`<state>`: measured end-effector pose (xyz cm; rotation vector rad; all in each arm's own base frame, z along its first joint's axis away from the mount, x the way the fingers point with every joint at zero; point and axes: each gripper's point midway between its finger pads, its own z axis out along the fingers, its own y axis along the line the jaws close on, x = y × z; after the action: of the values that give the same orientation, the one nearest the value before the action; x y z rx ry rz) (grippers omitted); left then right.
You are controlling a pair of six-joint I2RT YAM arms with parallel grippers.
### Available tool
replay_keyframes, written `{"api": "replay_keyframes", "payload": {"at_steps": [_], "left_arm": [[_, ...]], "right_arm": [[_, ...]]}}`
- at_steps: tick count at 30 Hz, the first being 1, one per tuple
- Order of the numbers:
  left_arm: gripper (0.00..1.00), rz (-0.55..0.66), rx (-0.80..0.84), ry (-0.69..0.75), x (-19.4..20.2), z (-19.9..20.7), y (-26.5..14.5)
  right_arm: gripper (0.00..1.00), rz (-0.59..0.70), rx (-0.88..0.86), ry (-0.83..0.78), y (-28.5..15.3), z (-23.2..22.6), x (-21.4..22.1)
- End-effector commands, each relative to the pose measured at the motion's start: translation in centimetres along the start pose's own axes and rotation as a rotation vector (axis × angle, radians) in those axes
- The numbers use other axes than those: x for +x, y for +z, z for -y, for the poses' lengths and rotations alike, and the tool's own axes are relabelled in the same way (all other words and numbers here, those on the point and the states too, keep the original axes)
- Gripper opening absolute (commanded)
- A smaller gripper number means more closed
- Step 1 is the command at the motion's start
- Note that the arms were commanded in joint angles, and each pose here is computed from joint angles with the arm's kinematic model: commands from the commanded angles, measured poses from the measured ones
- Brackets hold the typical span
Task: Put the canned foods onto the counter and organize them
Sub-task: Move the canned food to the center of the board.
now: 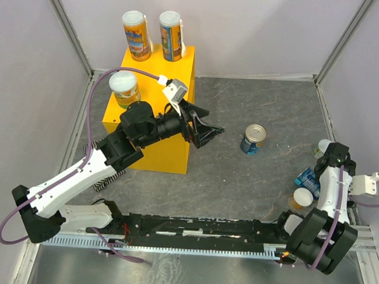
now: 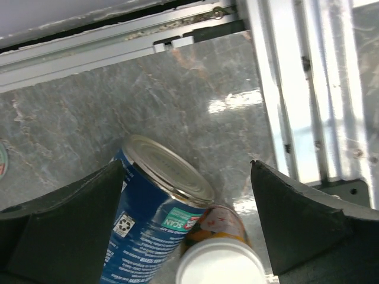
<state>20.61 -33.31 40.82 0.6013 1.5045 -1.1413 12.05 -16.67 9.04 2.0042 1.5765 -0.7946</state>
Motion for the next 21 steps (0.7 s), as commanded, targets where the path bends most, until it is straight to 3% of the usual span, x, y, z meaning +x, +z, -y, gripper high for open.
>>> {"api": "replay_keyframes", "payload": {"at_steps": [1, 9, 17, 21], "left_arm": [[0.99, 0.044, 0.033, 0.061, -1.9, 0.9, -0.3], [1.00, 0.041, 0.009, 0.090, -1.9, 0.4, -0.4], [0.99, 0.054, -0.005, 0.092, -1.8, 0.0, -0.3], [0.99, 0.057, -0.009, 0.085, -1.6, -0.1, -0.2]], "right_arm": [[0.94, -0.062, -0.061, 0.009, 0.8, -2.3, 1.5], [0.84, -0.175, -0.144, -0.034, 1.7, -6.0, 4.1], [0.58, -0.258, -0.307, -0.104, 0.6, -10.0, 6.7], [0.56, -0.265, -0.366, -0.203, -1.3, -12.1, 8.3]]}}
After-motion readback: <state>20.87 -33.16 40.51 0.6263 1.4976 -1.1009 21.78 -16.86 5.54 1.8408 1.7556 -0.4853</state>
